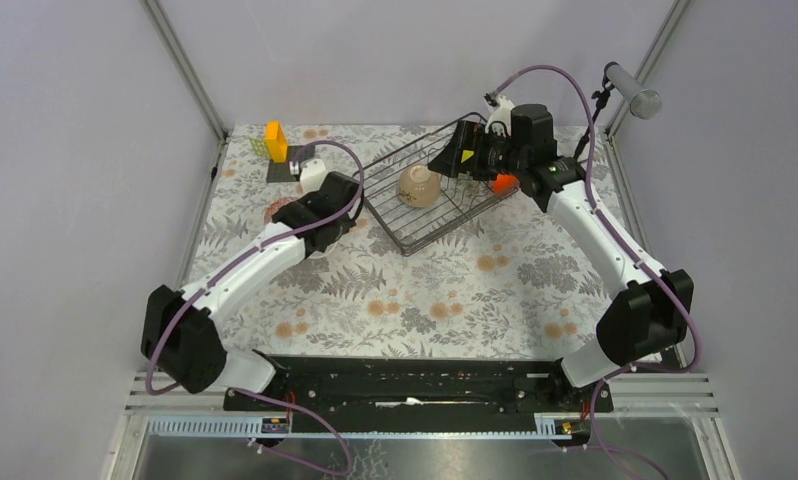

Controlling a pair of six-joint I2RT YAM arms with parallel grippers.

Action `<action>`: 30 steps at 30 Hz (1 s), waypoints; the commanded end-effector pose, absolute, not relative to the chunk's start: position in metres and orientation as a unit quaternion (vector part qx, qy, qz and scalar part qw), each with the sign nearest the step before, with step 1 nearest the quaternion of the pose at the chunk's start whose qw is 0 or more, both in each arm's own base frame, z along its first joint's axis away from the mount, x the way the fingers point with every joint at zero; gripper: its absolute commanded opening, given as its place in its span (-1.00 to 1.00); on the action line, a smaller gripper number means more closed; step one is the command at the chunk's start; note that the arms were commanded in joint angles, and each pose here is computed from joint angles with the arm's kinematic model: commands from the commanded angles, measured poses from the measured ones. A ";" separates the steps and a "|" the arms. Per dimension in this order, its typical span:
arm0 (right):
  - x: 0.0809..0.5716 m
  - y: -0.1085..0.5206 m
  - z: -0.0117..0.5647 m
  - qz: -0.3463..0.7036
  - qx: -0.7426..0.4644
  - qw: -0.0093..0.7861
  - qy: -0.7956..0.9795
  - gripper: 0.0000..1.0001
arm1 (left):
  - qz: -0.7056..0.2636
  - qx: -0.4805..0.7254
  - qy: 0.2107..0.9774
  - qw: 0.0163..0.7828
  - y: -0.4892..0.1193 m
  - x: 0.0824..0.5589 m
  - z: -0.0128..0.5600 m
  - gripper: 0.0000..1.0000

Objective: Unload the bowls from the dish rack

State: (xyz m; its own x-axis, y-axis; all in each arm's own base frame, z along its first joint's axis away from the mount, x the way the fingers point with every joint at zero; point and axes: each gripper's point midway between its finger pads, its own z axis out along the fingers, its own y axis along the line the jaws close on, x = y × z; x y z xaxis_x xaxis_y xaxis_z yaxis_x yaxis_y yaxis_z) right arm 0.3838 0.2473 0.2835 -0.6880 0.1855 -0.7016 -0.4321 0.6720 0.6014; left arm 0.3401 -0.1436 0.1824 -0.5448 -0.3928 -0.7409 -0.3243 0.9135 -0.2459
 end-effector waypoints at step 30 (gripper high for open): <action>0.398 0.243 0.212 0.259 -0.098 0.404 0.872 0.94 | 0.049 -0.119 0.947 0.296 -0.151 0.323 0.099 -0.13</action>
State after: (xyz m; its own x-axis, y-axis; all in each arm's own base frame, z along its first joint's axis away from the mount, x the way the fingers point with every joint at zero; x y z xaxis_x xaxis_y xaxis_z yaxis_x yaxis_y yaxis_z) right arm 0.3854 0.2308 0.2150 -0.6995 0.0853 -0.7096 -0.3527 0.8223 0.4465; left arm 0.3081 -0.1378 0.0622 -0.8527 -0.1587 -0.4977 -0.2560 0.9575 0.1333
